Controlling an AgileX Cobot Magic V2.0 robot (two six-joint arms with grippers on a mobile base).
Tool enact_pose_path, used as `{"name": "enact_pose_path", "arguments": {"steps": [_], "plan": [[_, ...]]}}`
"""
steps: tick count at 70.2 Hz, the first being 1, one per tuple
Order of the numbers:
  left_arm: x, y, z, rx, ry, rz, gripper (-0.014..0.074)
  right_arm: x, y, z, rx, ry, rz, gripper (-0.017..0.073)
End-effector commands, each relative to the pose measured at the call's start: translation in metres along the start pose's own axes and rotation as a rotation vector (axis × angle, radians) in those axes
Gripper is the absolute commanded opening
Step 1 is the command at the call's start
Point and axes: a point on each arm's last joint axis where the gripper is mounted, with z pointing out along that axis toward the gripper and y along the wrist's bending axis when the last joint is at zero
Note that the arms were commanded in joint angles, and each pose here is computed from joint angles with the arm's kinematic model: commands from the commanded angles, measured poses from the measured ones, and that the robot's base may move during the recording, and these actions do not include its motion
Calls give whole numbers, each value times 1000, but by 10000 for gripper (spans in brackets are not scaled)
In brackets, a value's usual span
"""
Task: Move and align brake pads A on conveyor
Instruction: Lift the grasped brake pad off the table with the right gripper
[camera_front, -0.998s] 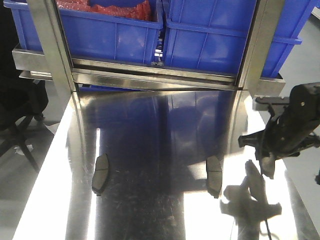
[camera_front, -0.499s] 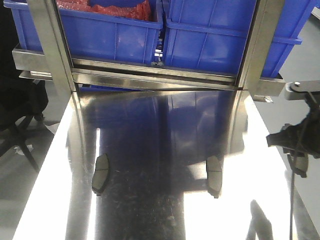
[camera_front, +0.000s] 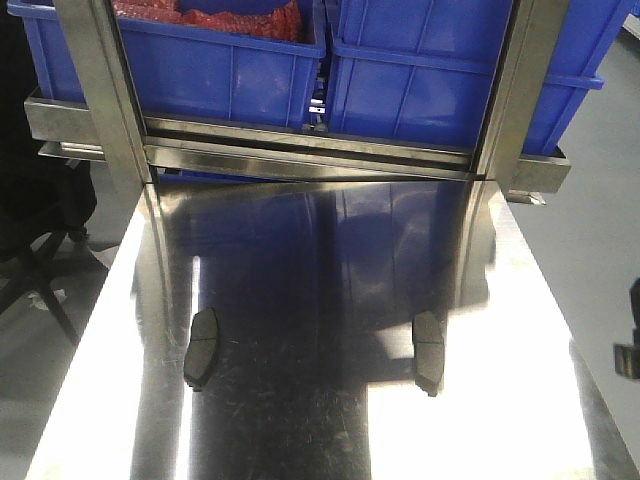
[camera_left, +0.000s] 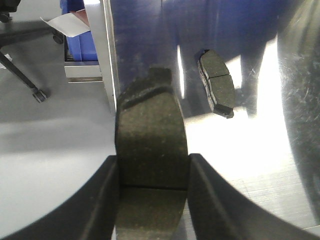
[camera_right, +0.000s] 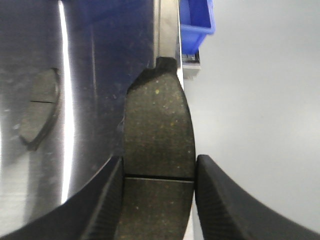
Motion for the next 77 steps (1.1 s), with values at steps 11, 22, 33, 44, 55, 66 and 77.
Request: {"name": "enact_pose_path", "arguments": {"steps": [11, 22, 33, 44, 55, 66, 77], "plan": [[-13, -2, -7, 15, -104, -10, -6, 29, -1, -33, -58, -234, 39, 8], [-13, -2, -7, 15, -104, -10, -6, 49, 0, -37, -86, -247, 59, 8], [-13, -2, -7, 15, -104, -10, -6, 57, 0, -34, -94, -248, 46, 8], [-13, -2, -7, 15, -104, -10, -6, 59, 0, -31, -93, -248, 45, 8], [-13, -2, -7, 15, -104, -10, -6, 57, 0, -31, -85, -271, 34, 8], [-13, -2, -7, 15, -104, -10, -6, 57, -1, -31, -79, -265, 21, 8], [-13, -2, -7, 15, -104, -10, -6, 57, -1, -31, -79, -264, 21, 8]]}}
